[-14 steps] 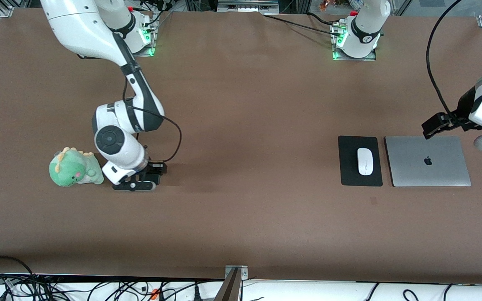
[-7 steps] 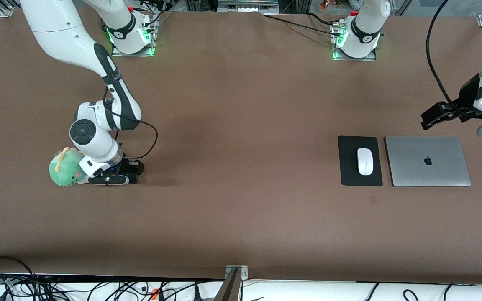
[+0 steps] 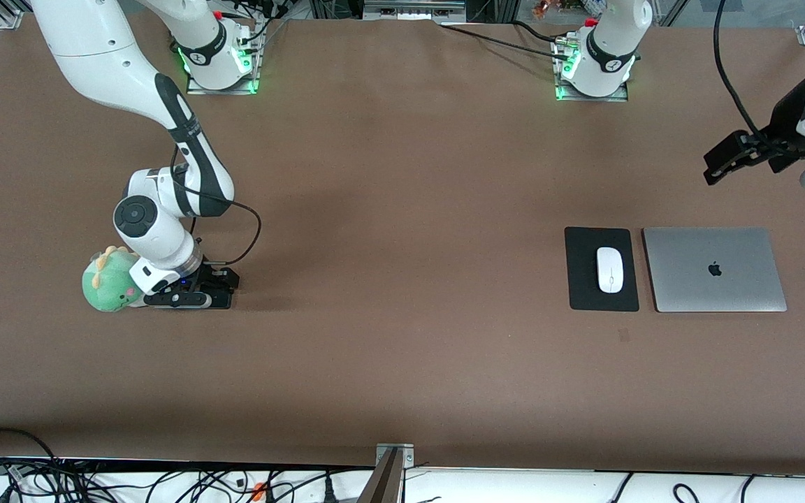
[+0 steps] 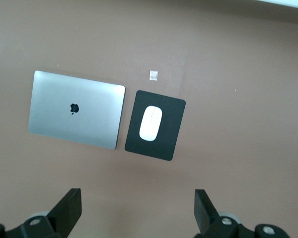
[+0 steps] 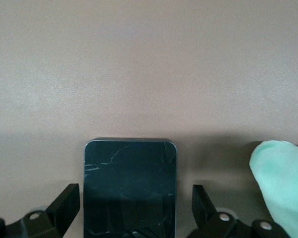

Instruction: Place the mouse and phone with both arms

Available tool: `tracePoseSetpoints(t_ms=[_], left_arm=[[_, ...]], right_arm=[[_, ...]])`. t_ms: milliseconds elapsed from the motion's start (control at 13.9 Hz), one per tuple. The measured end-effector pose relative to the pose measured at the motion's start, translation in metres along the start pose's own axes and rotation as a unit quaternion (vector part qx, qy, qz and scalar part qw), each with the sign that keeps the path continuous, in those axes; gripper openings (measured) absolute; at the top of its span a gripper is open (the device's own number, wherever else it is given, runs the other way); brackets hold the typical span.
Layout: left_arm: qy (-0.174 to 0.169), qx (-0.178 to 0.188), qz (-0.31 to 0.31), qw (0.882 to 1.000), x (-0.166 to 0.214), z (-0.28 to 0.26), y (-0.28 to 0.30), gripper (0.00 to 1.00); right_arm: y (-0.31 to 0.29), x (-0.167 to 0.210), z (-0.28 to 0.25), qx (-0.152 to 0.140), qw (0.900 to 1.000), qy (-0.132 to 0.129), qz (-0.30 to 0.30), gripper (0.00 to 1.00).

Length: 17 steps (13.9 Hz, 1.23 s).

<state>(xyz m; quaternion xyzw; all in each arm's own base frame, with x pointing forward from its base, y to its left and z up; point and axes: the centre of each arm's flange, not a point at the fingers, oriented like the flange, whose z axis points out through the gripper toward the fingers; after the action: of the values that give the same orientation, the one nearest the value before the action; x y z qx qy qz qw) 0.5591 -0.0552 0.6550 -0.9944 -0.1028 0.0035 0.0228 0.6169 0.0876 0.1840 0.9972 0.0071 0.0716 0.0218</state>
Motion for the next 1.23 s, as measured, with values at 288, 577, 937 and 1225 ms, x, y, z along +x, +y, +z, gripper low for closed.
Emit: tracePoseSetpoints(t_ms=[288,577,937,1225], left_arm=[[-0.004,0.007,0.009,1.000,-0.012,-0.001,0.001,1.00],[-0.013,-0.001,0.016,1.000,-0.016,0.002,-0.007,1.00],[-0.015,-0.005,0.018,1.000,-0.021,0.001,-0.010,1.00],[-0.019,-0.004,0.020,1.000,-0.021,0.006,-0.008,1.00]], right_arm=[[-0.001,0.006,-0.009,0.007,1.000,-0.008,0.012,1.00],[-0.004,0.030,-0.056,0.028,0.998,-0.041,0.036,1.00],[0.005,0.062,-0.158,0.064,0.995,-0.073,0.015,1.00],[0.053,0.058,-0.241,0.071,0.993,-0.087,0.023,1.00]])
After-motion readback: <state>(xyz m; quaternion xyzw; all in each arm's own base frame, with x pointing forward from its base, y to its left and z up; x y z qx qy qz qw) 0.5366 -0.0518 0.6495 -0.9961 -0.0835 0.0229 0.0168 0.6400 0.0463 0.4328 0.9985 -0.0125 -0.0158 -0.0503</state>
